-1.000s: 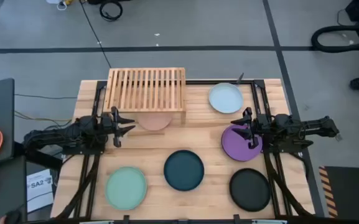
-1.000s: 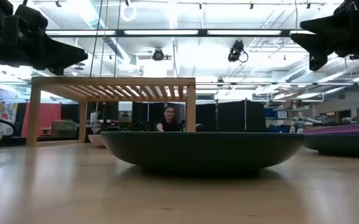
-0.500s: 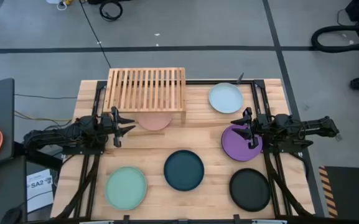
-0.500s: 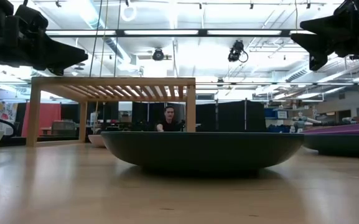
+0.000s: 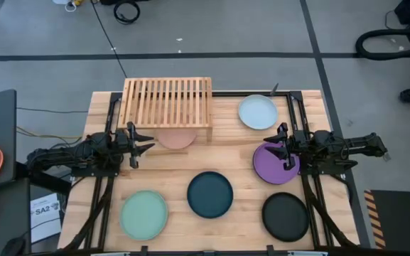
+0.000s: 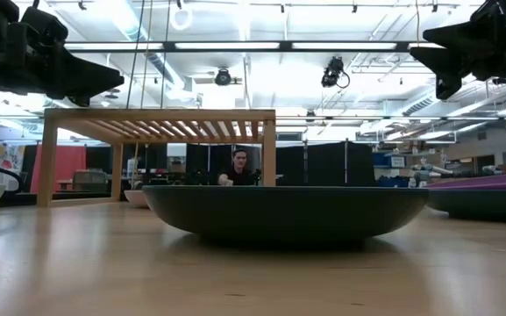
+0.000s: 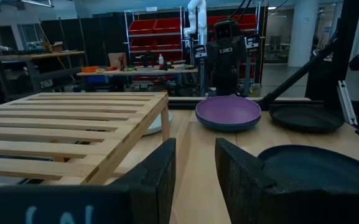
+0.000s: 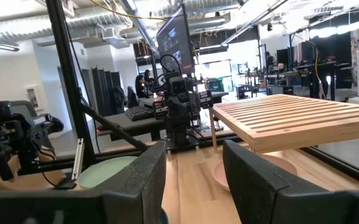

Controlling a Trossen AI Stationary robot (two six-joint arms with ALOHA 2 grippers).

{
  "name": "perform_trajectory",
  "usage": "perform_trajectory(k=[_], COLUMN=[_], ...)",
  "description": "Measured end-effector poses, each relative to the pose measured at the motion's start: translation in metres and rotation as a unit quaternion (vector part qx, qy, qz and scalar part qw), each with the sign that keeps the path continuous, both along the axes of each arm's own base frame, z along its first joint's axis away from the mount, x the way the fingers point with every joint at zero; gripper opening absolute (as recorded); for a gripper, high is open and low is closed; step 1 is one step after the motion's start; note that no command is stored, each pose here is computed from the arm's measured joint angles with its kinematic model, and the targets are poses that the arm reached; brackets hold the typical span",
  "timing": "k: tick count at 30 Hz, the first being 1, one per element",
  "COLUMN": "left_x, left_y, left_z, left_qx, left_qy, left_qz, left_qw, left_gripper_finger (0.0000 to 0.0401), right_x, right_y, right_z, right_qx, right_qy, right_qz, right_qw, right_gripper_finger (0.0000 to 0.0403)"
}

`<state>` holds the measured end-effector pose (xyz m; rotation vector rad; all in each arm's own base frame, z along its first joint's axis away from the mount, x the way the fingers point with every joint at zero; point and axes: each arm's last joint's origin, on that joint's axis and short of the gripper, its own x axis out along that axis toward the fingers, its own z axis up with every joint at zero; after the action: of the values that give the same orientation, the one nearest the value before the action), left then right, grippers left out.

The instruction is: Place and stack plates onto a shelf

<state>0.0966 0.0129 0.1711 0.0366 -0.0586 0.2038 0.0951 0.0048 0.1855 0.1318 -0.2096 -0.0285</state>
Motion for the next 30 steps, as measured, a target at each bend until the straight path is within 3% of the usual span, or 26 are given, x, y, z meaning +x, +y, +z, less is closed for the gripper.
perform_trajectory(k=[14, 21, 30], left_x=[0.0, 0.0, 0.0], left_y=[0.0, 0.0, 0.0], left_z=[0.0, 0.0001, 0.0001], left_qx=[0.0, 0.0, 0.0], left_qy=[0.0, 0.0, 0.0], left_qz=[0.0, 0.0, 0.0], left_qw=[1.0, 1.0, 1.0], left_gripper_finger=[0.0119, 0.0119, 0.0119], right_x=[-0.0001, -0.0001, -0.0009], right_y=[0.0, 0.0, -0.0003], right_z=[0.0003, 0.0003, 0.0039], right_qx=[0.002, 0.034, 0.039], right_qy=[-0.002, -0.003, -0.022], right_qz=[0.0, 0.007, 0.005], right_qw=[1.0, 0.999, 0.999], right_gripper_finger=[0.0165, 0.0165, 0.0165])
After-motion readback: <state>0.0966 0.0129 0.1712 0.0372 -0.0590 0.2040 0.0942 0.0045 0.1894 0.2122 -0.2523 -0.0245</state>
